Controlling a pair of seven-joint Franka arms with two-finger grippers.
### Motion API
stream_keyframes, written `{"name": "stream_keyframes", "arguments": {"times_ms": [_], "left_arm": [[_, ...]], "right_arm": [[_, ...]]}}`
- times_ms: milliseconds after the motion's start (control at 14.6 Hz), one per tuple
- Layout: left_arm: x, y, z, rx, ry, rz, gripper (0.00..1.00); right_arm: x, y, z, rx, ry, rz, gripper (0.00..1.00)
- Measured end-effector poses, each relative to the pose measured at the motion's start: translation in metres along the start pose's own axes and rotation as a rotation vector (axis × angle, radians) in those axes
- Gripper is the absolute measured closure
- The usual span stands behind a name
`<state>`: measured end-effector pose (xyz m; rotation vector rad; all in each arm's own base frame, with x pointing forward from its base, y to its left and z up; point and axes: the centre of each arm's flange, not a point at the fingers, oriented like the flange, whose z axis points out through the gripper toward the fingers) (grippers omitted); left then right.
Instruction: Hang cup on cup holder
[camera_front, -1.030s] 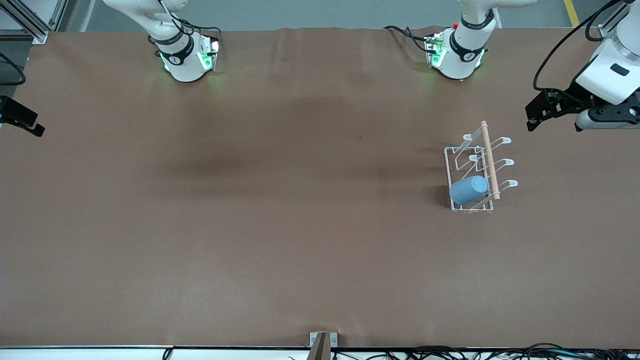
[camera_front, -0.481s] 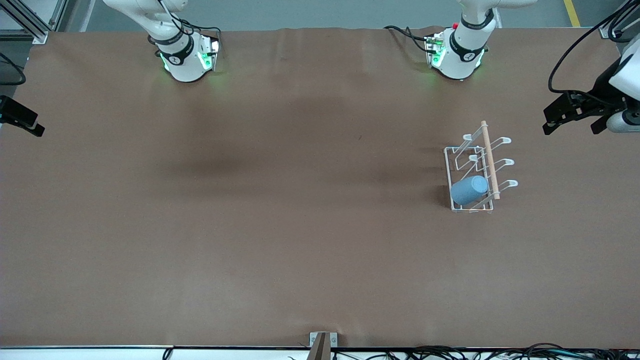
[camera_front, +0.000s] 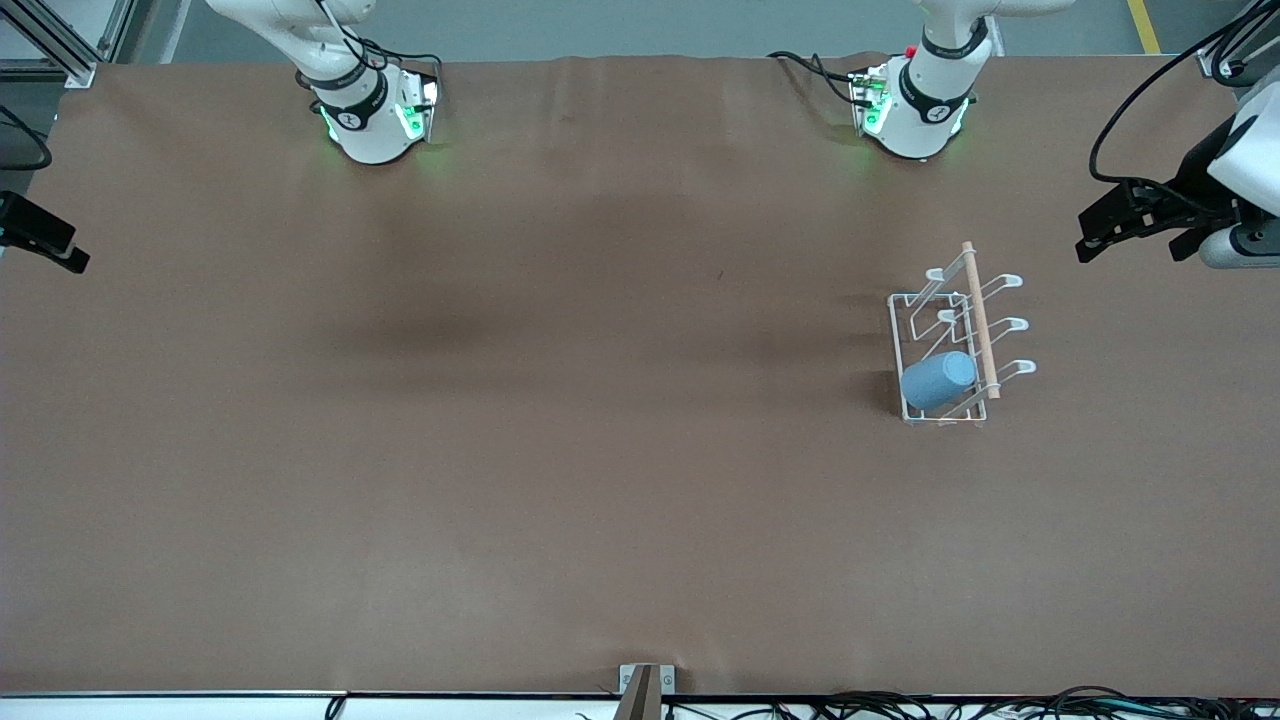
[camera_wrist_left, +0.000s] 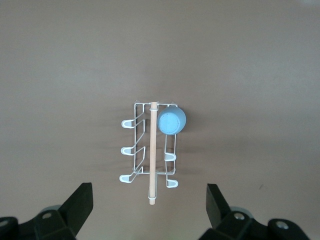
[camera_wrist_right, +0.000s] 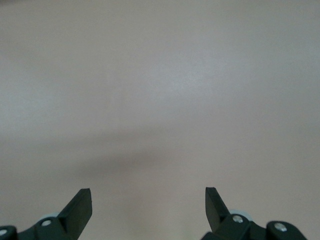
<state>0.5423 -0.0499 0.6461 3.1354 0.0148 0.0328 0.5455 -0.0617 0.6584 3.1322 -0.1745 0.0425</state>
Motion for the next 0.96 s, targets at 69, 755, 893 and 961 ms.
{"name": "stream_keyframes", "arguments": {"times_ms": [69, 755, 893, 961], "left_arm": [[0.0000, -0.0001, 0.0000, 0.000, 0.000, -0.004, 0.00], [0.0007, -0.0009, 0.0001, -0.001, 0.005, -0.011, 0.00], [0.0009, -0.0006, -0.0002, -0.001, 0.008, -0.015, 0.00], [0.0012, -0.0003, -0.0004, -0.002, 0.010, -0.017, 0.00]], "right_arm": [[0.0000, 0.0000, 0.0000, 0.000, 0.000, 0.000, 0.00], [-0.0001, 0.0000, 0.0001, 0.000, -0.001, 0.000, 0.00], [-0.0001, 0.0000, 0.0001, 0.000, -0.001, 0.000, 0.00], [-0.0001, 0.0001, 0.0001, 0.000, -0.001, 0.000, 0.00]]}}
